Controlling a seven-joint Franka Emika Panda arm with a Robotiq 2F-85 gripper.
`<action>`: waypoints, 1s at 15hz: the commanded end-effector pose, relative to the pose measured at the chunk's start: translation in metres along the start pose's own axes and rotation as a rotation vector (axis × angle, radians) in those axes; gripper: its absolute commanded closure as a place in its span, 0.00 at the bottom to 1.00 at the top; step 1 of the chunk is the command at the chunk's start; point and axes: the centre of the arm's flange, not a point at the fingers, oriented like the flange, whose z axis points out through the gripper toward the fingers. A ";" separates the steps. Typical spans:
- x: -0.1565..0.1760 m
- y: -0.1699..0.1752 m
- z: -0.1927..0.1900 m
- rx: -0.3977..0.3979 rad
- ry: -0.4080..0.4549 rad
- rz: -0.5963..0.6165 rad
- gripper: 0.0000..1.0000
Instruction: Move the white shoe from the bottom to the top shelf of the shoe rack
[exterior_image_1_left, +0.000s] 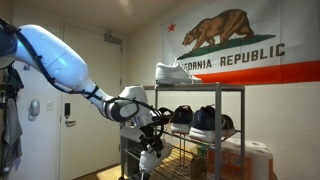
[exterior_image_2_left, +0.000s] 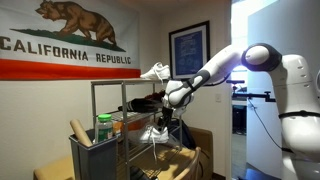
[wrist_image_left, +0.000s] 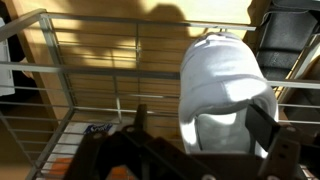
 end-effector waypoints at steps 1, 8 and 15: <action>-0.002 0.004 0.007 0.000 -0.005 0.005 0.00; -0.008 0.007 0.020 -0.010 -0.042 0.016 0.25; -0.004 0.002 0.022 0.001 -0.050 0.008 0.73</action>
